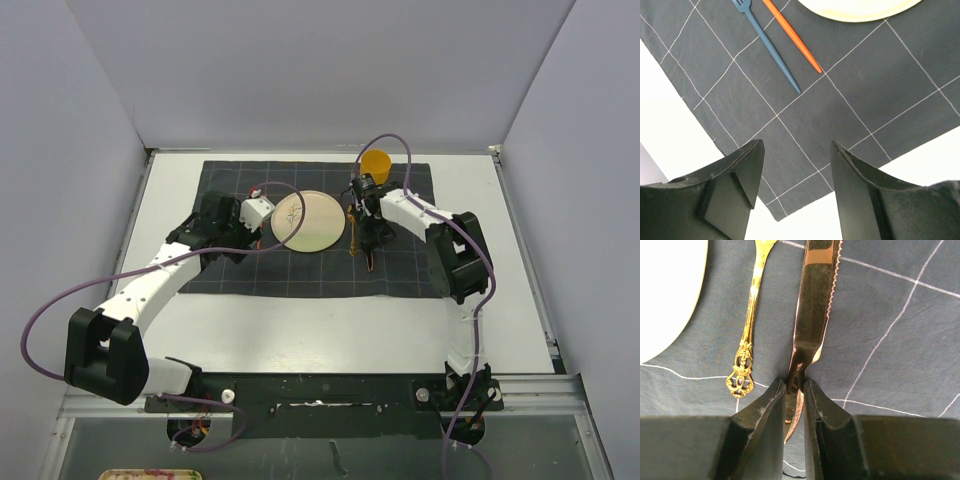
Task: Set the dinner table for one person
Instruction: Adjust the knife on the napkin.
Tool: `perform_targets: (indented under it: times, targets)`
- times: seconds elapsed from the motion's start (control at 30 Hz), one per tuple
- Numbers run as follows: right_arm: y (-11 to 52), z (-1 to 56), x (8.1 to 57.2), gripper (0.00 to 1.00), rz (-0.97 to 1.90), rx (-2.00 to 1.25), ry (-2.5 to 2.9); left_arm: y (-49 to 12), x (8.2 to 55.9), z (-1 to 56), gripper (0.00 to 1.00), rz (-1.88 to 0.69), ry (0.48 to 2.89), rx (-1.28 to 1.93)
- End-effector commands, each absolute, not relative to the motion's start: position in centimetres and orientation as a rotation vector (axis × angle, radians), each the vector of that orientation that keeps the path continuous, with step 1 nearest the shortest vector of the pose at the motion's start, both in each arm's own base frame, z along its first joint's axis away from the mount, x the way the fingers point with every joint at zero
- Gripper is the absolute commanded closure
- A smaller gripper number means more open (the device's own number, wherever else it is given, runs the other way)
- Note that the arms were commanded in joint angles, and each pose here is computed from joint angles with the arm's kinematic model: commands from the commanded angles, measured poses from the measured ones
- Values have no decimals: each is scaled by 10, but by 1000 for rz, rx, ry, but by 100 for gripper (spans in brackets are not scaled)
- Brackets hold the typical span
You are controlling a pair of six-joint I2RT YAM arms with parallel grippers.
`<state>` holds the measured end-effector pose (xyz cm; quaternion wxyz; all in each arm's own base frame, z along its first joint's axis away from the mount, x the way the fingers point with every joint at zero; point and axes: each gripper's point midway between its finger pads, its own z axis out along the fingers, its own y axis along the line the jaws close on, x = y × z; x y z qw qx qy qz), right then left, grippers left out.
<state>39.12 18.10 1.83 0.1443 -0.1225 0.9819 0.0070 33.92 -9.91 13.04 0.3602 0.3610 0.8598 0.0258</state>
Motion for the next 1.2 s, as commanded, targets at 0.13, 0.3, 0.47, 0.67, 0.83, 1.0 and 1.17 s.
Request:
perform_targets:
  times: [0.13,0.3,0.47,0.67,0.83,1.0,1.17]
  targets:
    - [188,13,393,100,56,-349,2837,-104,345,141,46,66,2147,946]
    - [188,30,393,100,71,-339,2814,-106,347,140,46,57,2153,950]
    - [188,49,388,100,96,-340,2775,-108,349,142,46,52,2149,951]
    - [185,66,384,100,107,-323,2732,-110,349,143,46,42,2151,951]
    - [187,80,385,100,126,-288,2703,-112,350,144,46,38,2154,950]
    - [192,80,390,100,133,-270,2716,-115,351,144,46,38,2159,960]
    - [193,71,394,100,123,-255,2743,-115,350,143,46,41,2162,963]
